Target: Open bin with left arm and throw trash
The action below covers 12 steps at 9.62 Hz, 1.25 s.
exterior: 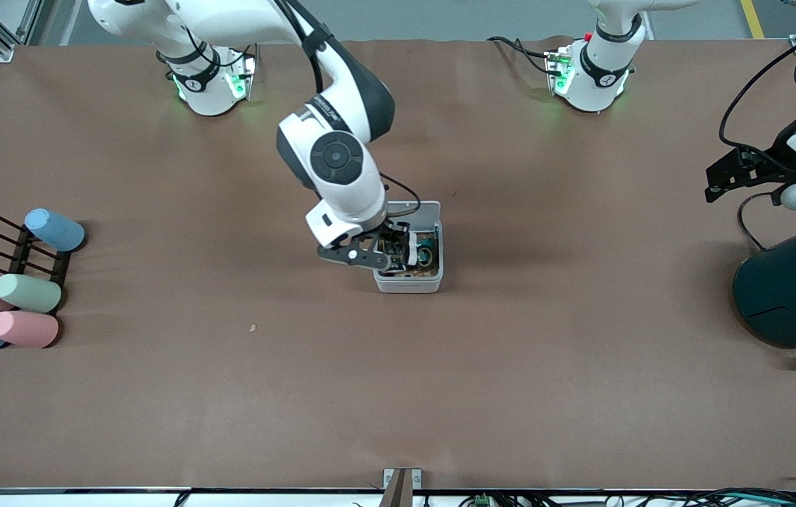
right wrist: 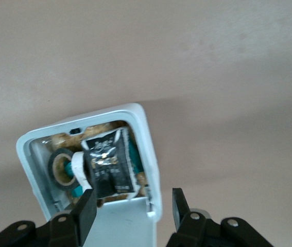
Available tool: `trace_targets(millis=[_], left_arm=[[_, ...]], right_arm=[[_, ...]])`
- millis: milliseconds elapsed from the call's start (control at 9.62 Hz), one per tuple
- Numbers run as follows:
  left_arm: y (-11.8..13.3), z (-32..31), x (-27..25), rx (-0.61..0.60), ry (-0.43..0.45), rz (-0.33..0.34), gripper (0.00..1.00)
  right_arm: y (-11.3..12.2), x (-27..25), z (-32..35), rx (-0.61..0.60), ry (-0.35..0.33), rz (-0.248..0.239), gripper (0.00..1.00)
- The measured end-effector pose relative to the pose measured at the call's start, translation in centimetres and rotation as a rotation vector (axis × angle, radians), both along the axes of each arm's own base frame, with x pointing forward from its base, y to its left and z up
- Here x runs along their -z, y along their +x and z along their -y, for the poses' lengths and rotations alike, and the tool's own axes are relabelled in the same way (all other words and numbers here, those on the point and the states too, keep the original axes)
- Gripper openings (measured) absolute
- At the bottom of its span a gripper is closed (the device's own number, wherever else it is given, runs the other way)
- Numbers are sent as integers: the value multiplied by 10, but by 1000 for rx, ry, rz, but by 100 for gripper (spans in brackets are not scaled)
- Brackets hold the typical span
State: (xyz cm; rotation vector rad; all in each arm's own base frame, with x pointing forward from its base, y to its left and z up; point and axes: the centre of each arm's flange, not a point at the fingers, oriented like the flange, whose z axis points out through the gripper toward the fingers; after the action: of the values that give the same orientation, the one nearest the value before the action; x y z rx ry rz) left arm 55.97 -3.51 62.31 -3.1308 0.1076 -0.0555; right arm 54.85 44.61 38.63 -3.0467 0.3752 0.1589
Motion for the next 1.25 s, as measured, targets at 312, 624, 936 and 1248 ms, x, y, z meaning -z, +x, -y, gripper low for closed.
trace_targets(millis=[312, 624, 936, 1248], left_arm=[[3, -15, 4, -18, 0, -8, 100], [3, -14, 5, -17, 0, -10, 100], [3, -14, 6, -17, 0, -11, 100], [3, -14, 6, -17, 0, -11, 100]], right_arm=[[36, -85, 125, 17, 5, -73, 68], [20, -196, 318, -38, 58, -104, 71], [-23, -247, 439, -75, 11, -76, 85], [-39, -253, 446, -100, -1, -69, 93]])
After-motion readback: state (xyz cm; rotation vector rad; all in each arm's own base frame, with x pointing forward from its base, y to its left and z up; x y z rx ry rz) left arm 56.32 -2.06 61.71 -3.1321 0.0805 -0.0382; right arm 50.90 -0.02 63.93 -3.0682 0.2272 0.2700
